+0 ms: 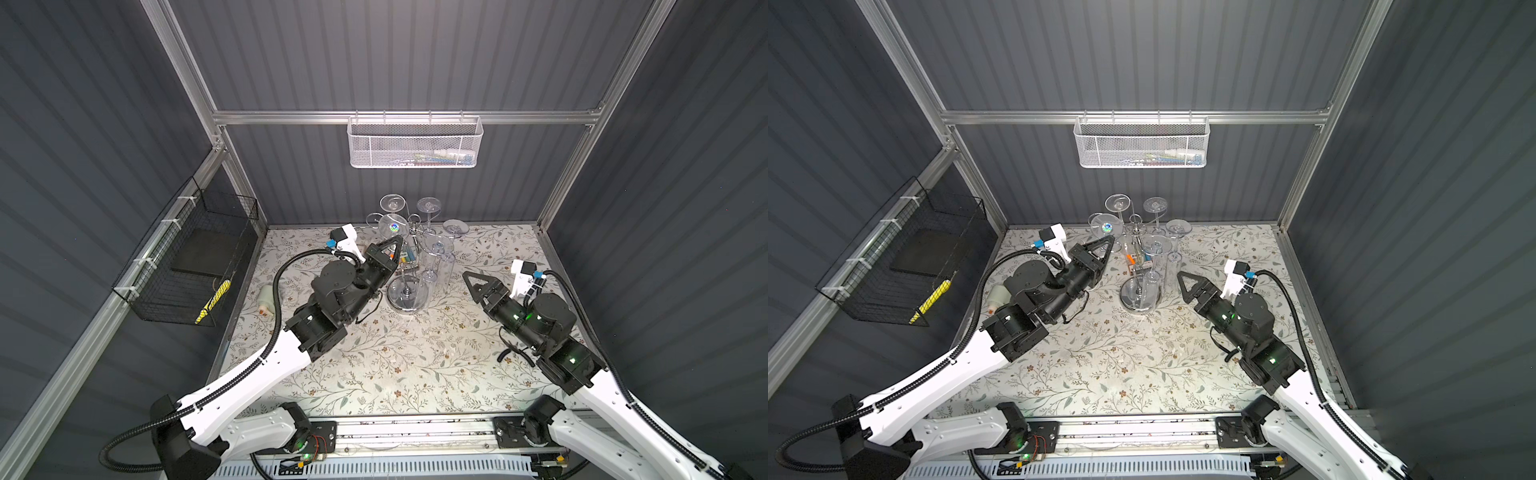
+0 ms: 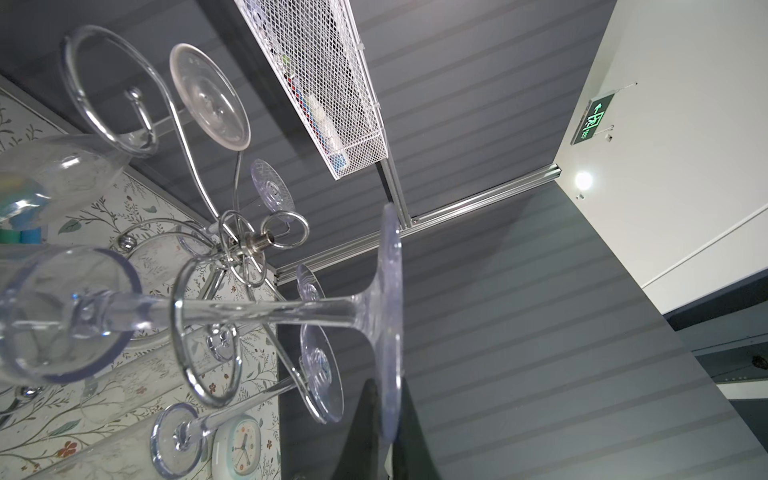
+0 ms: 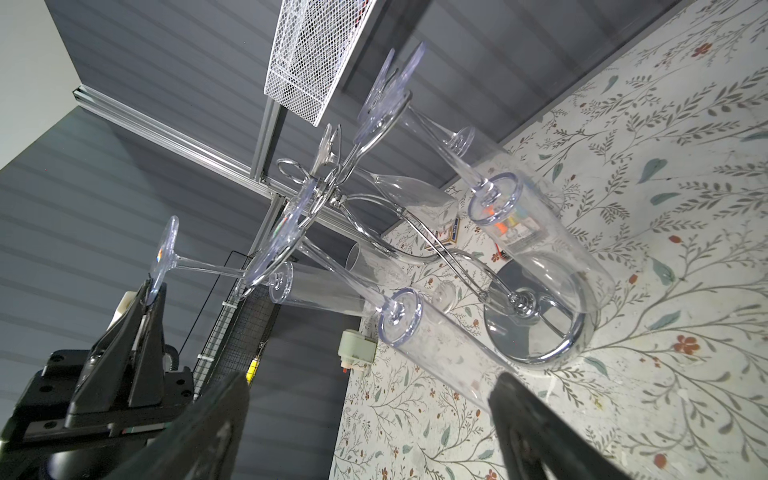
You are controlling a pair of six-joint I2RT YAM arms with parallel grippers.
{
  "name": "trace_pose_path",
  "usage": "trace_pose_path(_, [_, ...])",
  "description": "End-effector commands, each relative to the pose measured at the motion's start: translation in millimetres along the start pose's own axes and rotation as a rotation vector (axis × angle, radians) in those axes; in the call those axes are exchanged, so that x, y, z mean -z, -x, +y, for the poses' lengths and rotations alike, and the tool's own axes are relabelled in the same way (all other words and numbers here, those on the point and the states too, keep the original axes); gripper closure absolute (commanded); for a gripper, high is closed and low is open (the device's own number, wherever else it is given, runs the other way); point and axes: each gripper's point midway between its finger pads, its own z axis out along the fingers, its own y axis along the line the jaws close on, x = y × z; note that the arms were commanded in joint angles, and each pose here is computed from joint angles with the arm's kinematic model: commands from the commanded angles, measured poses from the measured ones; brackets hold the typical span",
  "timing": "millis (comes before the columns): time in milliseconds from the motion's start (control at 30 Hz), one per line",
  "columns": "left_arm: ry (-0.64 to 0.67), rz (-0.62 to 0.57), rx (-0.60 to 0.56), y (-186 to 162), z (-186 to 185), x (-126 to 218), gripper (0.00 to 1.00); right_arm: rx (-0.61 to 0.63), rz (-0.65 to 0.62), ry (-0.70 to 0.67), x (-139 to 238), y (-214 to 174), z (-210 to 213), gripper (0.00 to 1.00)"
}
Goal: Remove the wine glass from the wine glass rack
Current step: 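Close the left gripper on the hanging flute's stem near its foot, then pull the flute up and out of the rack with the left gripper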
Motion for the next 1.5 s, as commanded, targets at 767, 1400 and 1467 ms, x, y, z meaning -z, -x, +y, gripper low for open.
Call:
trace_pose_path(767, [0.026, 0.154, 0.07, -17, 5, -31, 1.0, 0.012, -0.019, 0.023, 6, 12, 9, 0.08])
trace_pose_path(1400, [0.085, 0.364, 0.102, -54, 23, -25, 1.0, 0.012, -0.032, 0.017, 19, 12, 6, 0.08])
trace_pose_path(1467, [0.103, 0.357, 0.092, -51, 25, -19, 1.0, 0.014, -0.032, 0.017, 20, 13, 6, 0.07])
